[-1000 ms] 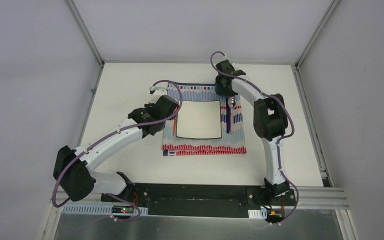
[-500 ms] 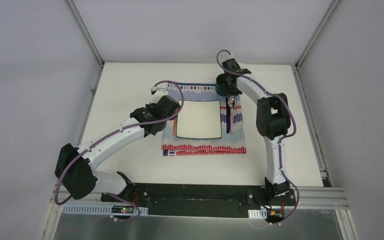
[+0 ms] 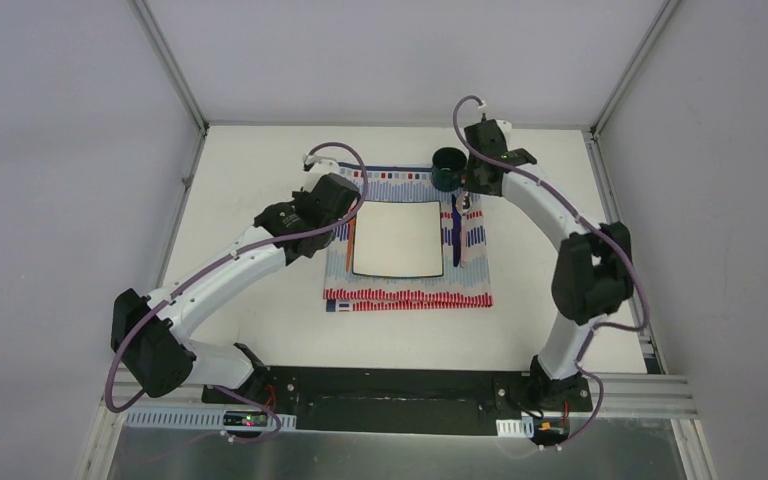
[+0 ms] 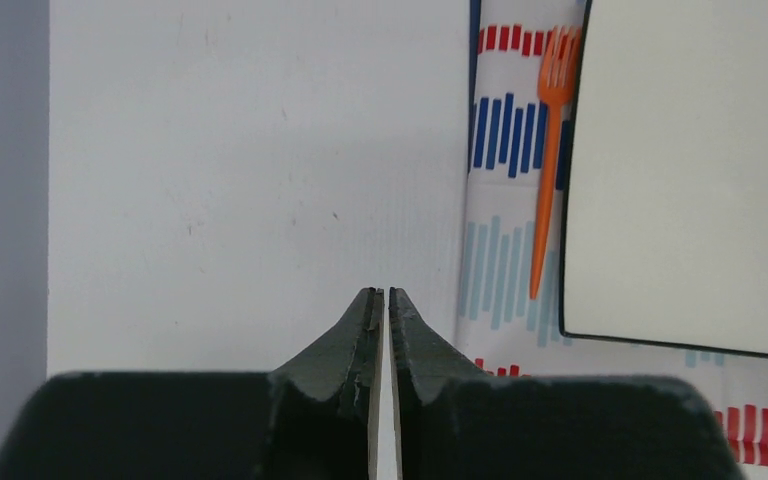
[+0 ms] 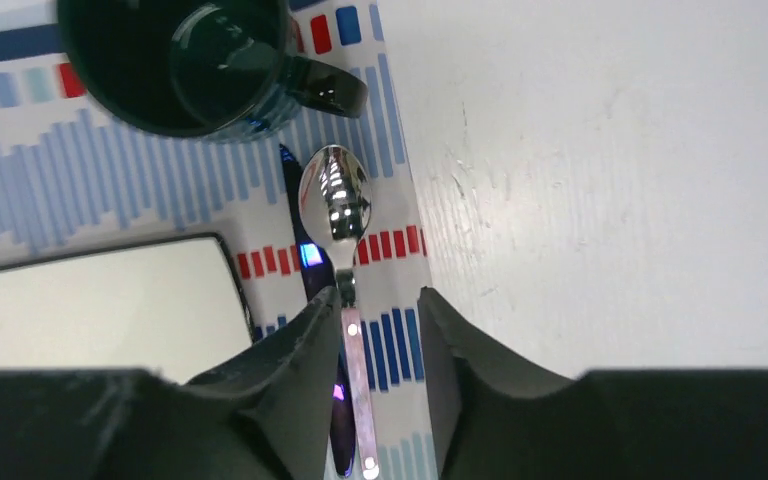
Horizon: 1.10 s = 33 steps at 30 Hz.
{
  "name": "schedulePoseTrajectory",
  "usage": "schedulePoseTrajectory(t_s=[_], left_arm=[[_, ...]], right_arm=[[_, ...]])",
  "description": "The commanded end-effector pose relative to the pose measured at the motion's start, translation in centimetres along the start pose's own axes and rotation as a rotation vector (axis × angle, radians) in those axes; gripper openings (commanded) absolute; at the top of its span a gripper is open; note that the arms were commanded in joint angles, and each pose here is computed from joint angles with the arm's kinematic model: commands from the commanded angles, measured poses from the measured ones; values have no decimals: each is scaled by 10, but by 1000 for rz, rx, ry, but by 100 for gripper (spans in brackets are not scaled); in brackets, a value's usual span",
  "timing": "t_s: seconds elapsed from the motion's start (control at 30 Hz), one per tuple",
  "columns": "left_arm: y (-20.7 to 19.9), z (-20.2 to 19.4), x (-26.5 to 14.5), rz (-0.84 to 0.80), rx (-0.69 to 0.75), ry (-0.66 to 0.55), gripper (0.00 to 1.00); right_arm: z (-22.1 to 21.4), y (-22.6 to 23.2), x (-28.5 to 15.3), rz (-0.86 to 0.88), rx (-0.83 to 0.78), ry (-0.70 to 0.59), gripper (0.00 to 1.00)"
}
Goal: Set the dinner table for one person
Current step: Reset both arms
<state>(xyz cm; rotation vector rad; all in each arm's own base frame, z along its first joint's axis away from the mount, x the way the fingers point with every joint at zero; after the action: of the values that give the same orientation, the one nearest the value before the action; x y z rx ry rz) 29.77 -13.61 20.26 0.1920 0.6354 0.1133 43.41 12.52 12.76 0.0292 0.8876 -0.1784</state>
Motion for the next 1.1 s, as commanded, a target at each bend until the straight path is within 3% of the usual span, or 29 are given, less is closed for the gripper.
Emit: schedulePoseTrajectory(t_s=[0.0,0.13,0.23,0.27,0.4,0.57,1.07], left_arm=[[5,46,-20,-28,-37,-99,10],[0,68,-26,-58,-39,-126,15],[-5,88,-31,-71,-38,-144,16],[-7,95,-32,-77,-39,-148,17],[-14,118,-37,-88,-52,-161,21],[-14,105,-38,-88,-116,-129,26],[53,97,-87,-6,-199,-203,36]], right_arm=[[40,-8,-81,81,56,-225,41],[31,-14,-123,134,55,-249,48],[19,-18,-147,144,20,-246,71],[16,-22,-155,136,12,-249,73],[5,-38,-179,117,31,-279,80],[-1,-54,-208,159,91,-335,87],[0,-64,-228,162,131,-365,98]])
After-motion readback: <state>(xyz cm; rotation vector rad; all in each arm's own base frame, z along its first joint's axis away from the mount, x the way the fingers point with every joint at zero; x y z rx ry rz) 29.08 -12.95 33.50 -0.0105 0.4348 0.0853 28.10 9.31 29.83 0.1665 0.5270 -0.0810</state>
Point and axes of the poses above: each gripper's point midway between its finger pads, its own x axis out along the fingers, its own y axis along the line the jaws close on, z = x × y, the point moved 1 cm from there along -x, back along the fingers, and after that the axes turned 1 degree about x, right-handed, at the moved point
